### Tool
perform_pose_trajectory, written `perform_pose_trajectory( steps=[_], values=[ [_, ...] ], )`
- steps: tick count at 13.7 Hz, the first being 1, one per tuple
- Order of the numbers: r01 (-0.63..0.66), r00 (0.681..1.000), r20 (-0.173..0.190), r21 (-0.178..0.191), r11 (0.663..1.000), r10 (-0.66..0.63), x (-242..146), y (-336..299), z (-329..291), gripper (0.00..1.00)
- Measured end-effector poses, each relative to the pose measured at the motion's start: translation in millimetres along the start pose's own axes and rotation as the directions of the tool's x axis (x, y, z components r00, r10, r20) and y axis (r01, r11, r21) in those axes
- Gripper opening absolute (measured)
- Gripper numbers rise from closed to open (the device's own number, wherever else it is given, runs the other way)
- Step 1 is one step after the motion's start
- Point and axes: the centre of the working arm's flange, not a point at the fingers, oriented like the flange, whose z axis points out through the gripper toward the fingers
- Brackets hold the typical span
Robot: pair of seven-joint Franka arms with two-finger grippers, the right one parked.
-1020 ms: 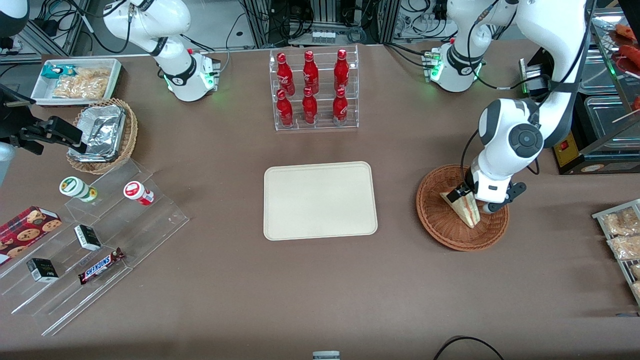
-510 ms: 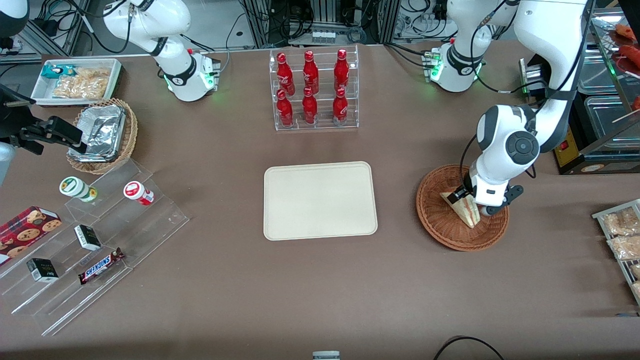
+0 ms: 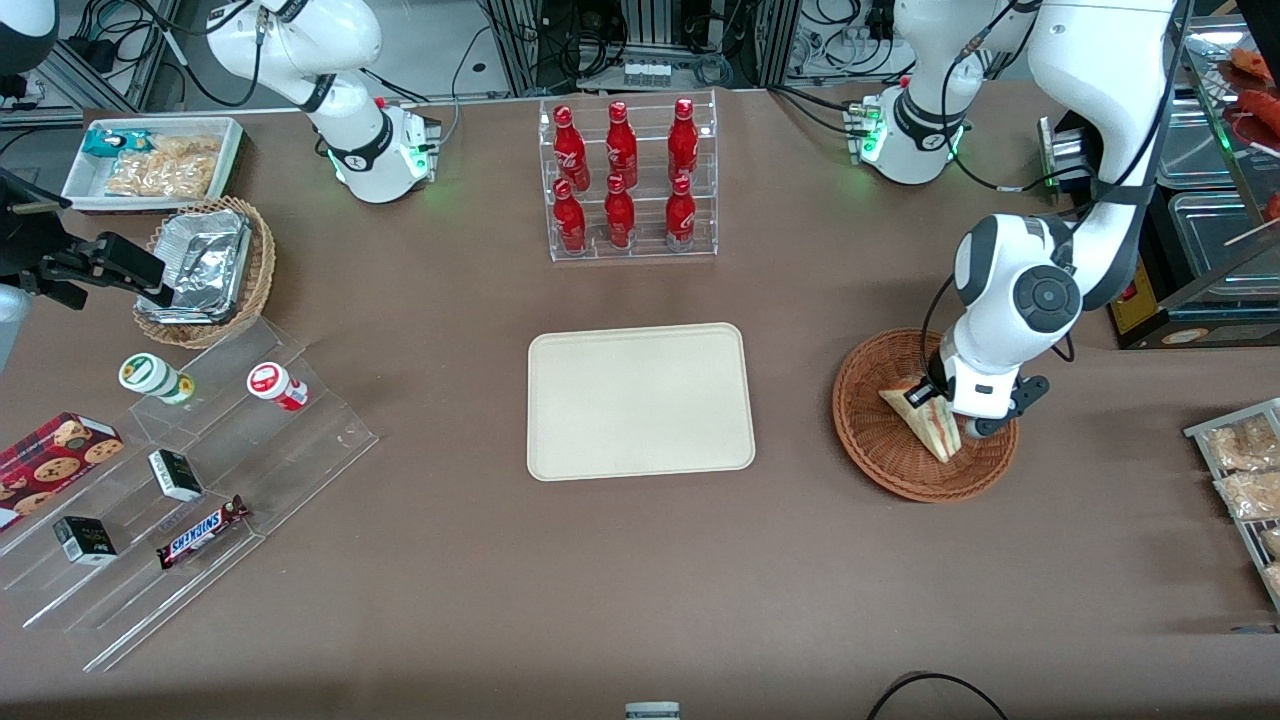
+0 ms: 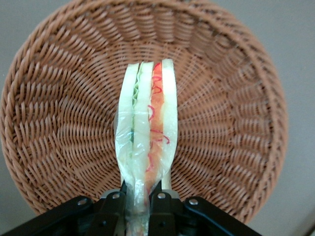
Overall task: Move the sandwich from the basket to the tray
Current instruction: 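Lower the left gripper and close it on the sandwich's wrapper end, then lift the sandwich and carry it over the cream tray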
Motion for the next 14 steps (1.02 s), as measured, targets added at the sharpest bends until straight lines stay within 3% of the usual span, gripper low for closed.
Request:
perform_pose_trajectory(
  steps=[2,5,7,10,14],
  values=[
    [-0.023,0.999,0.029,0.029,0.999,0.022,-1.5,0.5,-17.9,0.14],
    [-0.110,0.988,0.121,0.102,0.989,0.097,-9.9,9.6,-59.8,0.14],
    [-0.179,0.979,0.118,0.102,0.979,0.167,-20.4,35.4,-80.1,0.14],
    [-0.396,0.916,0.114,0.106,0.912,0.385,-43.7,68.4,-84.4,0.14],
    [-0.447,0.887,0.183,0.110,0.888,0.424,-58.1,105.7,-91.6,0.14]
  ],
)
